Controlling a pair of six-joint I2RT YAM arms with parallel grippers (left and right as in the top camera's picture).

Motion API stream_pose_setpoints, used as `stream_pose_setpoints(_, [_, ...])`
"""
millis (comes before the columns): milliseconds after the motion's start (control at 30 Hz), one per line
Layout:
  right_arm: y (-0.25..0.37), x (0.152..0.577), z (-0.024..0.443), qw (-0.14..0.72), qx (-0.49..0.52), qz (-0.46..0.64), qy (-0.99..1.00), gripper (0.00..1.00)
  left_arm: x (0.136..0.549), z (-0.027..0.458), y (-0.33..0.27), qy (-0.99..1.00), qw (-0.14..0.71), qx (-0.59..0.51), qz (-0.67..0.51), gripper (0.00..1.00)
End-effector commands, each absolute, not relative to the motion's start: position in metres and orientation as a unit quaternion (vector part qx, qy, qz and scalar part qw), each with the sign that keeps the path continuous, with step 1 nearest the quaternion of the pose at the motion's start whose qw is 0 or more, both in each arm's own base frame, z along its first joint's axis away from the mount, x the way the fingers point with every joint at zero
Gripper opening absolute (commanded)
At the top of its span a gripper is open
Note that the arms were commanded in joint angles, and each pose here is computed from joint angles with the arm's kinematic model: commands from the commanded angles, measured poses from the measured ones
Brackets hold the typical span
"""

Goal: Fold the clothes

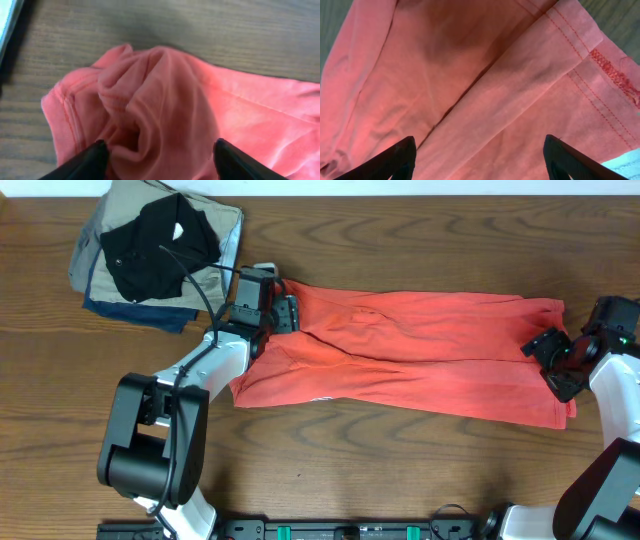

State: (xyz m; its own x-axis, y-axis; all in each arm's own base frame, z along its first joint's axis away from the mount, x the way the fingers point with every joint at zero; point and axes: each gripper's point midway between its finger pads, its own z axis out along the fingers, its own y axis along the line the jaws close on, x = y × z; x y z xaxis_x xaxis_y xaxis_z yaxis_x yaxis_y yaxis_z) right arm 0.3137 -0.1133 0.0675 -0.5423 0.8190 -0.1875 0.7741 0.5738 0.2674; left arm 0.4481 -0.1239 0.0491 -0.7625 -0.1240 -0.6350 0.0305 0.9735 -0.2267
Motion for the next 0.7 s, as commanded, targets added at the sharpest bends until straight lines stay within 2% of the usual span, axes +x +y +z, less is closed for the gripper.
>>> stream_pose_setpoints(0, [-0.116, 0.315, 0.066, 0.147, 0.444, 0.059, 0.882, 0.8, 0.458, 0.061, -0.125, 0.925, 0.361, -0.02, -0.114, 0.59])
stream_pose_setpoints(67, [-0.117, 0.313, 0.066, 0.145, 0.445, 0.056, 0.882, 0.8, 0.459, 0.062, -0.125, 0.925, 0.362, -0.02, -0.114, 0.47])
stream_pose_setpoints(433, [-0.117, 0.313, 0.066, 0.144, 0.445, 0.056, 0.882, 0.8, 0.459, 0.065, -0.125, 0.924, 0.365, -0.021, -0.115, 0.07])
stream_pose_setpoints(667, [-0.117, 0.314, 0.066, 0.146, 0.445, 0.057, 0.882, 0.8, 0.453, 0.102, -0.123, 0.914, 0.386, -0.022, -0.122, 0.06])
